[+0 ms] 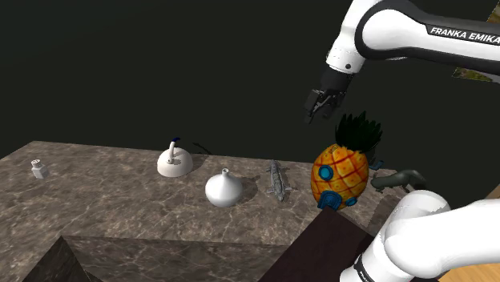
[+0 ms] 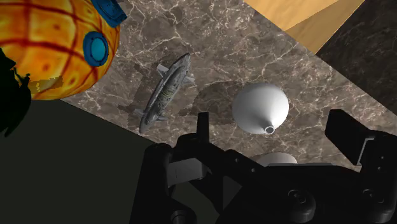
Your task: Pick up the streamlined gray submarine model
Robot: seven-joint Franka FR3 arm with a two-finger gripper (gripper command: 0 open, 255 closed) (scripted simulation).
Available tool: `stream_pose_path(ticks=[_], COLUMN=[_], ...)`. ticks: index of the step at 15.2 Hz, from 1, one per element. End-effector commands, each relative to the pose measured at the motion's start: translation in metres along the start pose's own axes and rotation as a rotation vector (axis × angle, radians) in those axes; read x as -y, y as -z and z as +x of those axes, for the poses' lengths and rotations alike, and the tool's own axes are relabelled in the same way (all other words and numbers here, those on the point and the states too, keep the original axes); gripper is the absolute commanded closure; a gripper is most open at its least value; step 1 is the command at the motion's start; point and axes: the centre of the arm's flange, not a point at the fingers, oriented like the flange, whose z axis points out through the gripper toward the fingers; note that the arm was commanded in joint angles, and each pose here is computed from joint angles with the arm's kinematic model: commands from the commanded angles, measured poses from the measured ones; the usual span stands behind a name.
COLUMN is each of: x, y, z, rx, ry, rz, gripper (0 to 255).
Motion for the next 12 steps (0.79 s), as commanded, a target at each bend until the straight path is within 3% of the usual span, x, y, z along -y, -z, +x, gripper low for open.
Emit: stream_pose_path(ticks=[1, 12], x=[0.0, -0.008], y=[0.0, -0.125], z=[0.0, 0.083], rx=[0.0, 0.064], ry=[0.0, -0.152], rz=[0.0, -0.095], gripper=[0, 0])
